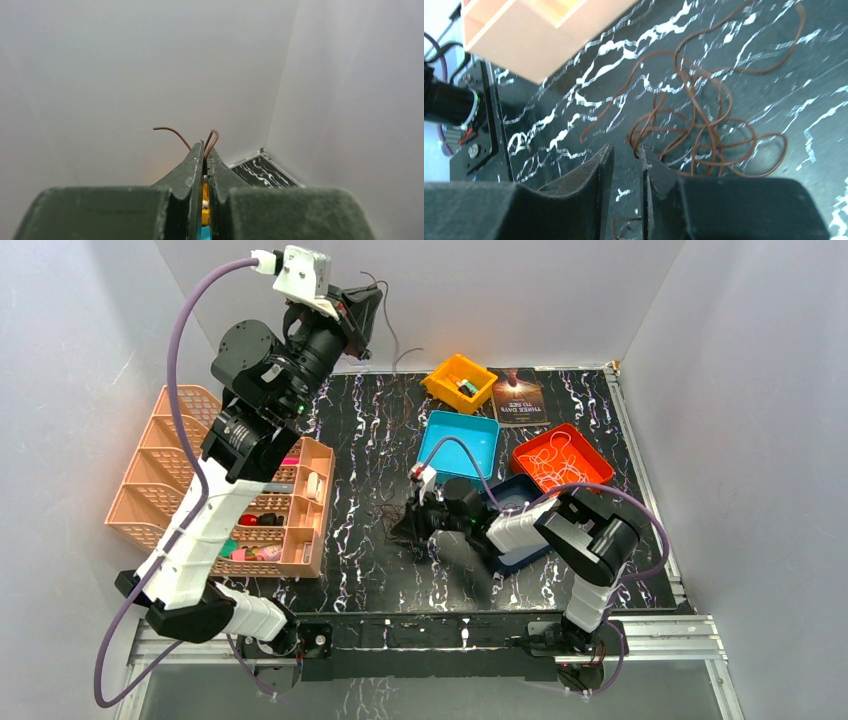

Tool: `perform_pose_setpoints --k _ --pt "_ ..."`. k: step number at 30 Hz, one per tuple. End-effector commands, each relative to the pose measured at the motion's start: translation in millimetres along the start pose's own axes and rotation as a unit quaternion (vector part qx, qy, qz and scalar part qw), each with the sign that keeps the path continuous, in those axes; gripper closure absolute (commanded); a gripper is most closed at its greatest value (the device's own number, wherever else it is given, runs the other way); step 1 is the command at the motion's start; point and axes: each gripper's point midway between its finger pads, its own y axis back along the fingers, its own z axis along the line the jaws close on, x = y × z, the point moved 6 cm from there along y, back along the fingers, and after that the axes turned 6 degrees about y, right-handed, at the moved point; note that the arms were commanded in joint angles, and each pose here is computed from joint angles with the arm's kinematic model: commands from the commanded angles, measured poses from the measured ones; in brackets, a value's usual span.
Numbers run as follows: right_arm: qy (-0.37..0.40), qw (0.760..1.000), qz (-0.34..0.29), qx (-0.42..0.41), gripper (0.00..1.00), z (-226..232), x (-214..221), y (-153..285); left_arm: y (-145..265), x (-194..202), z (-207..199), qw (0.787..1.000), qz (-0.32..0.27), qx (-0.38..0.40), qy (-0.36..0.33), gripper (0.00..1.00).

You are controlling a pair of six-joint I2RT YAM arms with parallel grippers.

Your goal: Untangle the cables

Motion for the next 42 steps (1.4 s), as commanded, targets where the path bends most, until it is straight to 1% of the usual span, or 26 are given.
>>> perform_pose_setpoints --k 1,9,14,21,26,28,29,31,34,37,42 --pt "0.000 1.000 0.003 -0.018 0.67 13 12 4 -8 -32 4 0.998 -0.060 -0.016 -0.023 1.00" --pt "-0.006 0.999 0.029 -0.023 0.67 23 34 10 -22 -49 2 0.994 -0.099 -0.014 -0.039 1.00" --pt "0.001 0.998 0.048 -0.034 0.65 31 44 12 -28 -47 2 0.994 -0.101 -0.016 -0.046 1.00" --pt "0.017 0.998 0.021 -0.048 0.57 46 22 30 -30 -37 4 0.994 -0.090 -0.022 -0.052 1.00" --pt "0.046 0.998 -0.015 -0.037 0.51 57 -14 47 -31 -27 7 0.995 -0.080 -0.029 -0.057 1.00" --pt "0.059 0.998 -0.035 -0.013 0.48 60 -37 55 -32 -21 8 0.995 -0.071 -0.031 -0.059 1.00" --pt "0.061 0.998 -0.032 0.009 0.46 59 -44 60 -32 -17 9 0.995 -0.067 -0.033 -0.059 1.00" --pt "0.071 0.995 -0.044 0.059 0.45 55 -66 71 -32 -10 10 0.996 -0.058 -0.038 -0.060 1.00" --pt "0.083 0.984 -0.065 0.141 0.42 47 -93 91 -30 1 14 0.996 -0.047 -0.047 -0.060 1.00" --pt "0.096 0.974 -0.085 0.185 0.41 45 -106 111 -28 7 16 0.996 -0.042 -0.054 -0.060 1.00" --pt "0.096 0.960 -0.098 0.246 0.40 42 -117 141 -30 19 17 0.996 -0.028 -0.056 -0.061 1.00"
